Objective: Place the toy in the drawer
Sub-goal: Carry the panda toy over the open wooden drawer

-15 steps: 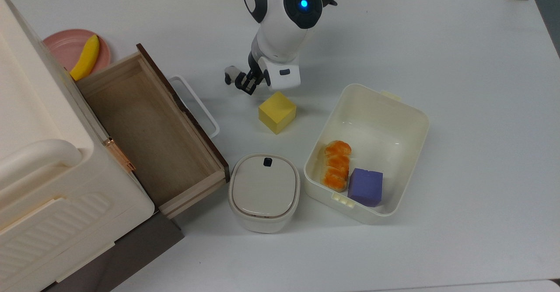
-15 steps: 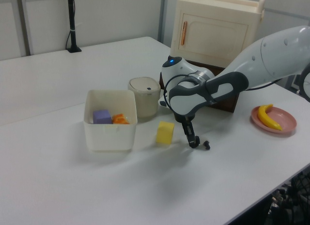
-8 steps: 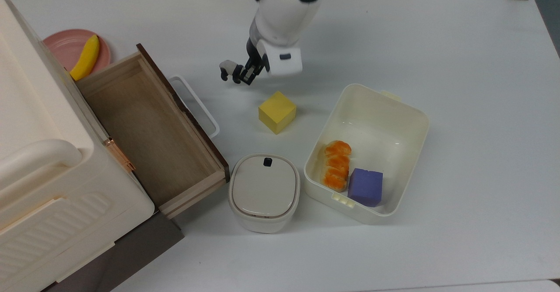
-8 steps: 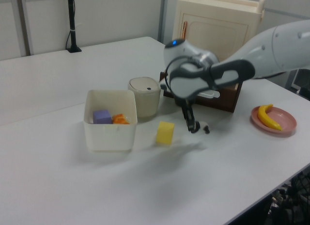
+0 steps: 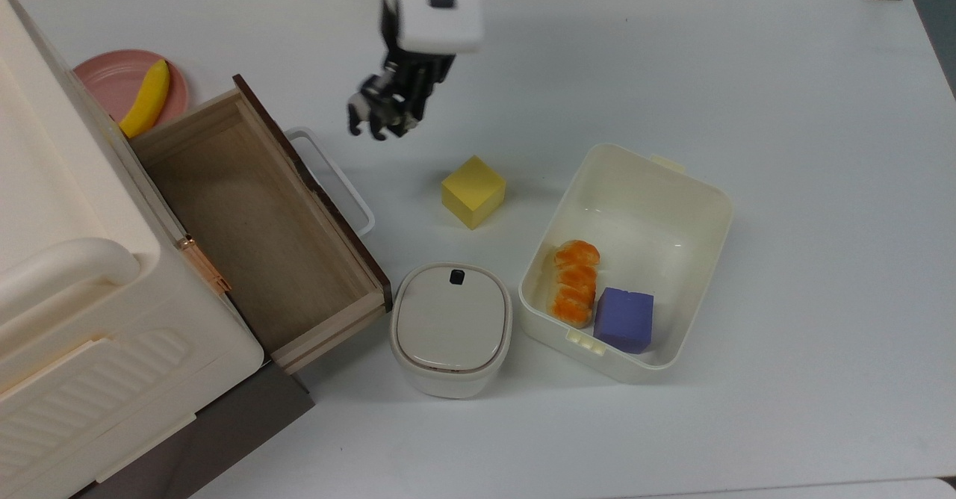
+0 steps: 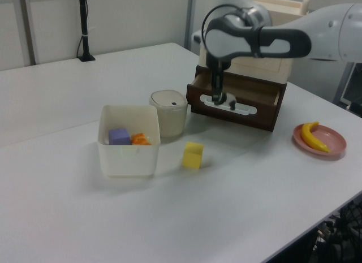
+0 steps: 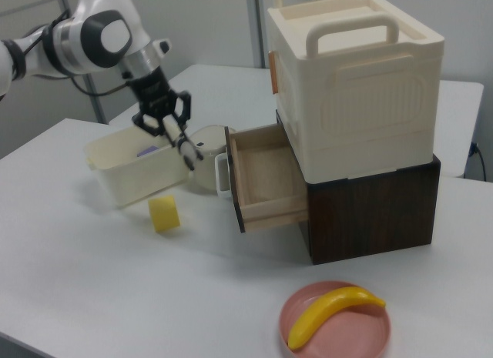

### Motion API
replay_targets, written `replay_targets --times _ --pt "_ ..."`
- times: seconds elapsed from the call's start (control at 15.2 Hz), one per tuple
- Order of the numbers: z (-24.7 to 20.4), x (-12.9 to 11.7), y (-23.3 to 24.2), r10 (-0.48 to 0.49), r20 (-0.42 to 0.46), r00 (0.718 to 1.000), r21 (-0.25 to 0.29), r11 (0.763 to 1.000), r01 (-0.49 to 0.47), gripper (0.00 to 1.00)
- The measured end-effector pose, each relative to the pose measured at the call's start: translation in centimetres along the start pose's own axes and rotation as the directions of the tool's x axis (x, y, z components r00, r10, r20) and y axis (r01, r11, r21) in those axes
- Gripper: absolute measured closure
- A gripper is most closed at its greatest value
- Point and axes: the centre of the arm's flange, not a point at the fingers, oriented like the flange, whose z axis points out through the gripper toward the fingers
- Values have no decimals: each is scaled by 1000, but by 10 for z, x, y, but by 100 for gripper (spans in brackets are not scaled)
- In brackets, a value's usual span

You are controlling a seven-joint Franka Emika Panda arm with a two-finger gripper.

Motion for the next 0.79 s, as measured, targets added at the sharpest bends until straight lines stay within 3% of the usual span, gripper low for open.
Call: replay_targets --times 0.2,0.39,0.79 --pt "-10 -20 35 123 -93 988 -72 989 -130 70" --pt "-1 -35 62 184 -144 972 -131 970 -203 70" --pt "49 -57 97 276 -160 948 -165 939 -302 70"
